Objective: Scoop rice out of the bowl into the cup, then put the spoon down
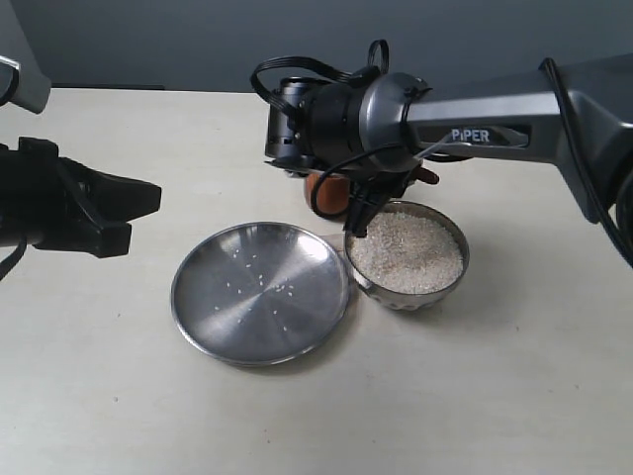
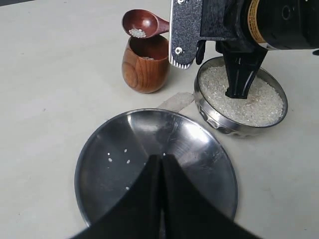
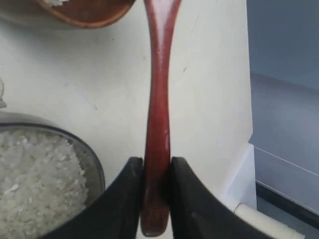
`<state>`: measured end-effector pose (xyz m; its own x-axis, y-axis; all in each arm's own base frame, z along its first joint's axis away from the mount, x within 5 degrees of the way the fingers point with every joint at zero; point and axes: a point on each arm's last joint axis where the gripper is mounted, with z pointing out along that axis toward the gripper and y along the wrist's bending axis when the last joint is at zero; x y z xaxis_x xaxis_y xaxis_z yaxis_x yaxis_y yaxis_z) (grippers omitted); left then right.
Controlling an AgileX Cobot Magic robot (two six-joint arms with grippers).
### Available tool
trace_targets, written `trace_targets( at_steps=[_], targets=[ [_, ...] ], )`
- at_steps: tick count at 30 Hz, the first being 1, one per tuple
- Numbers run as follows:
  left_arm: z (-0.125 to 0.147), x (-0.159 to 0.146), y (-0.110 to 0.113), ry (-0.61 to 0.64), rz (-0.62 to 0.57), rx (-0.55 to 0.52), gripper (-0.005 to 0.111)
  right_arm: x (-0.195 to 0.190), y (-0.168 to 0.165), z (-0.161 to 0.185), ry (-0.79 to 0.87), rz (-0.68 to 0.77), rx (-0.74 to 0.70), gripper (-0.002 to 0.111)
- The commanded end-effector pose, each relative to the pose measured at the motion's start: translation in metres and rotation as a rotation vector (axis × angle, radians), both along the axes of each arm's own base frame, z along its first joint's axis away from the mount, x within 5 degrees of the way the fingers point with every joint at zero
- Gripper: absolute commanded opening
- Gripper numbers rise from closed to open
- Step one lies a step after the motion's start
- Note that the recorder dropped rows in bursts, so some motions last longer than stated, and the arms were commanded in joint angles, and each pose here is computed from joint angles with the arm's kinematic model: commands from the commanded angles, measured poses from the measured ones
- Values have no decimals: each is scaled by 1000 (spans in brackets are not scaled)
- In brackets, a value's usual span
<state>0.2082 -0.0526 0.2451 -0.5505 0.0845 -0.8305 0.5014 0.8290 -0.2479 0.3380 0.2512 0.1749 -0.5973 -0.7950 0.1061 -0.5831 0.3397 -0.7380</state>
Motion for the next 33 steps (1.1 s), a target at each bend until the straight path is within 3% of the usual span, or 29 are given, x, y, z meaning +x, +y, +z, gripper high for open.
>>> trace_targets(
  at_steps=[1,13,19,33],
  targets=[
    [2,2,-1,-6,0,3,0,-1,-1,0,7,-21,14,-1],
    [2,2,-1,-6,0,3,0,-2,-5,2,34,-60,53,-1],
    [2,2,-1,-6,0,3,0,-9,-24,10,1,-55,3,-1],
    [2,2,-1,-7,2,4,0,-5,-24,8,-60,-26,-46,-1]
  ],
)
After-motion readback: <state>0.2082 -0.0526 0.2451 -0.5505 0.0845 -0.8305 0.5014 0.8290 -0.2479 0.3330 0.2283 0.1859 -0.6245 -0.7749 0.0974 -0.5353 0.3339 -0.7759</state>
